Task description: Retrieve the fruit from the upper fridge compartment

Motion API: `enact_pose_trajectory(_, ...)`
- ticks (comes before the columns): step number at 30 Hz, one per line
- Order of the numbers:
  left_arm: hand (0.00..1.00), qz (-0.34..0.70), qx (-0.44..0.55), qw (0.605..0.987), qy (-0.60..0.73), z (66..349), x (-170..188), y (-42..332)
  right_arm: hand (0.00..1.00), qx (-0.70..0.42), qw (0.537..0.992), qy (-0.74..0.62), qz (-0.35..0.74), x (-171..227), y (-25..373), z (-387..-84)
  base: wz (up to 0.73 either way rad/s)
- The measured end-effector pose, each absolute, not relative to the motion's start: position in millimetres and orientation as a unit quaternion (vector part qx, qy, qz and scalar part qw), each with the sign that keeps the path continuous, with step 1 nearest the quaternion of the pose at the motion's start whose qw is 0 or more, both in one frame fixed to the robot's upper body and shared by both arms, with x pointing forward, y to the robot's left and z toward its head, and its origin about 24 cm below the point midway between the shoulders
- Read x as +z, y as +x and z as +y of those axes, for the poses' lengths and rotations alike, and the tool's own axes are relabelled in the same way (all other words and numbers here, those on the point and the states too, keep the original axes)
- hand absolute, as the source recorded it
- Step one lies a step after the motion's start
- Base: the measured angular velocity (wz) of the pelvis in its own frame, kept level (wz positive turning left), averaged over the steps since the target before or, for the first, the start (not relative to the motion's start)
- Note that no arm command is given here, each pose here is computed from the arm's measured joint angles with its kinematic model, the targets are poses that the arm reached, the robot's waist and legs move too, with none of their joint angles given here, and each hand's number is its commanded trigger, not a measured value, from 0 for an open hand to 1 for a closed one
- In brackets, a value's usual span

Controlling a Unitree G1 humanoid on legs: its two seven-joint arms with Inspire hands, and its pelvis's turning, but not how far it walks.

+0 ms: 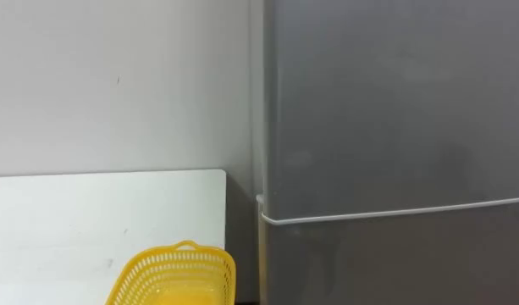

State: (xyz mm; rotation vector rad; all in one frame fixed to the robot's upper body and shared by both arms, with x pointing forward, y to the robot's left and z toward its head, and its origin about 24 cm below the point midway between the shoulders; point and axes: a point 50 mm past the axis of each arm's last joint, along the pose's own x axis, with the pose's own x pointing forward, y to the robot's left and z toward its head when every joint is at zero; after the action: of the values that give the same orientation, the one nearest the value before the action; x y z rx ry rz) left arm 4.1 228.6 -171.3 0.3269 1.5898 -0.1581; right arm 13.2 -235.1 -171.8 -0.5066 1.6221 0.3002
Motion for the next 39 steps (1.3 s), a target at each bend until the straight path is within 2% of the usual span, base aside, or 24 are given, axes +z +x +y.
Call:
enact_pose_trajectory(9,0.0,0.712,-0.073,0.682,0.15,229,-171,3,0.0,0.131,0.65,-0.222,0.715,-172,13,-235,0.0)
enact_pose_trajectory(21,0.0,0.719,-0.065,0.677,0.142,229,-171,0,0.0,0.118,0.625,-0.202,0.745,-171,-2,-237,0.0)
enact_pose_trajectory(39,0.0,0.721,-0.036,0.68,0.127,226,-172,-1,0.0,0.121,0.625,-0.207,0.743,-172,-1,-235,0.0)
